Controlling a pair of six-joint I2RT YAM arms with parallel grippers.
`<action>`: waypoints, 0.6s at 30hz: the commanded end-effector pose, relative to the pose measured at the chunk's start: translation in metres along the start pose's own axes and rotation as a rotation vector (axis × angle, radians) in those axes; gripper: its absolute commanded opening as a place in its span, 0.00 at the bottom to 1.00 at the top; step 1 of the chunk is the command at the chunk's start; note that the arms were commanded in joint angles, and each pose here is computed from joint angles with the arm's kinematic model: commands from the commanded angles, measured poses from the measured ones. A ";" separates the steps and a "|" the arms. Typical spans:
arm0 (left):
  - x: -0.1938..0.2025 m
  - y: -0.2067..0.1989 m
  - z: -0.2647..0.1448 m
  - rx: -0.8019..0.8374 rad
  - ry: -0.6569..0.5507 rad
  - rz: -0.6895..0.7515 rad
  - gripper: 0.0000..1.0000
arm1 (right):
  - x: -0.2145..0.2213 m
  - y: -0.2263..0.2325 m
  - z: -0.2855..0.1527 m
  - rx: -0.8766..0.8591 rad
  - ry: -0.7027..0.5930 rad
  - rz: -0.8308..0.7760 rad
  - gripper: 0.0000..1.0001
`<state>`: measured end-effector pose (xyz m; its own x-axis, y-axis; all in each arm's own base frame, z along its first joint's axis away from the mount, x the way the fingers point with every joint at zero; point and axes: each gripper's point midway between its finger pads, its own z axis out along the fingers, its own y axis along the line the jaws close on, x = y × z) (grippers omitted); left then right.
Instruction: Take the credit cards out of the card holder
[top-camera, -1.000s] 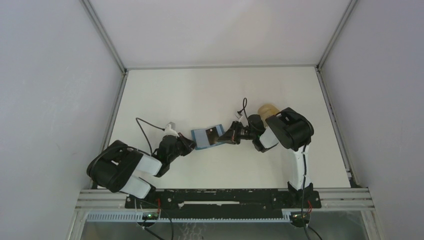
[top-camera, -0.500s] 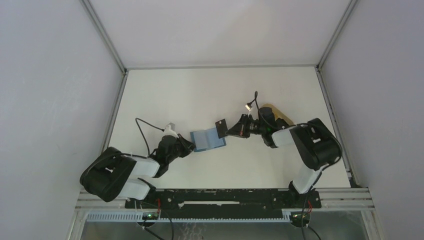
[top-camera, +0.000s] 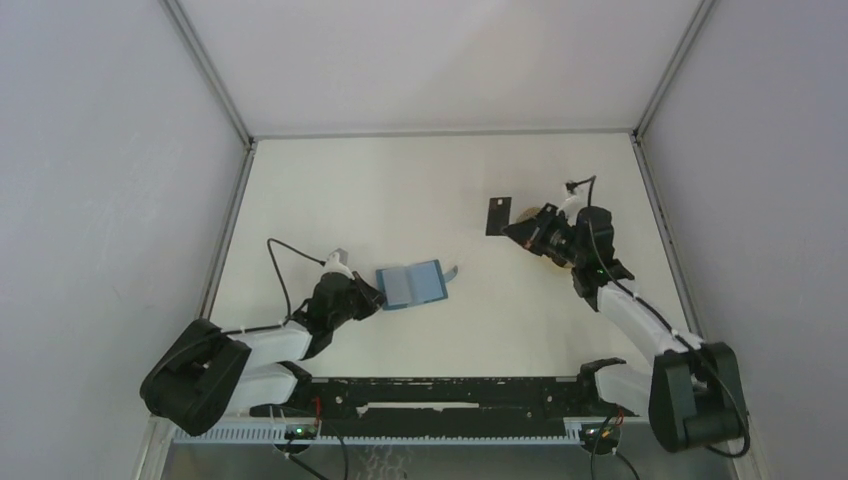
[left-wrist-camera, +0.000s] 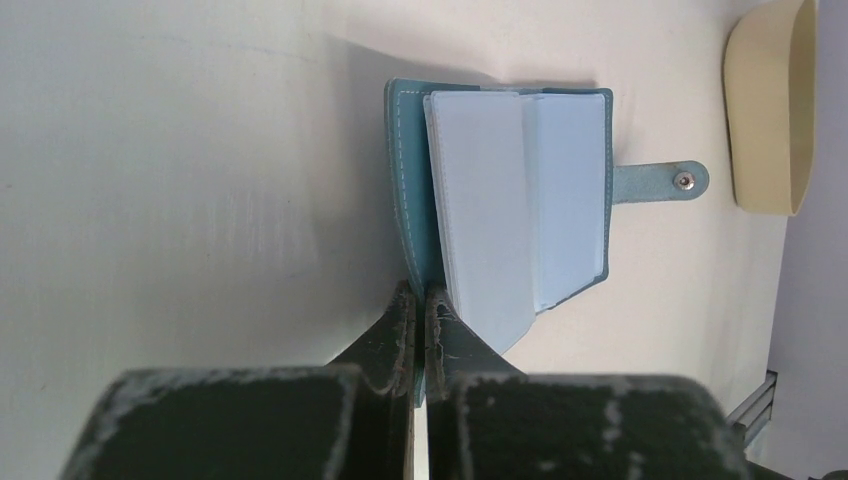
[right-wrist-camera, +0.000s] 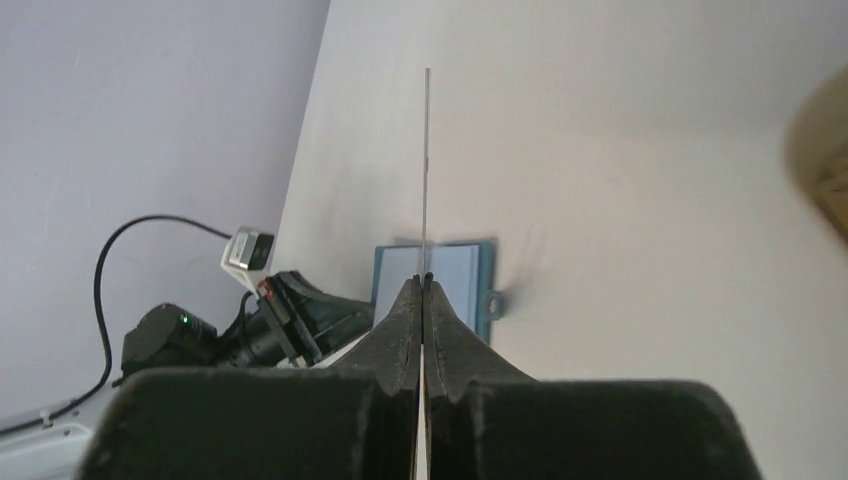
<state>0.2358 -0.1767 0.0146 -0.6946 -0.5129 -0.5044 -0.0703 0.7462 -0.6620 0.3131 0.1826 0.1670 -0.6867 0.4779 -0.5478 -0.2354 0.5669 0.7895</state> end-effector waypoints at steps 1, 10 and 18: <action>0.026 0.050 -0.014 -0.189 0.101 0.080 0.00 | -0.019 -0.023 -0.030 0.135 -0.119 0.033 0.00; 0.018 0.037 -0.011 -0.161 0.098 0.112 0.00 | -0.047 -0.082 -0.092 0.327 -0.281 0.201 0.00; 0.017 0.038 -0.011 -0.154 0.102 0.120 0.00 | -0.029 -0.123 -0.107 0.458 -0.360 0.398 0.00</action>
<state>0.2323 -0.1720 0.0150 -0.7127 -0.4691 -0.5215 -0.0600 0.7815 -0.6210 0.2926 0.0375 0.1232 -0.4407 0.7922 -0.4223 0.2644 0.5641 0.7822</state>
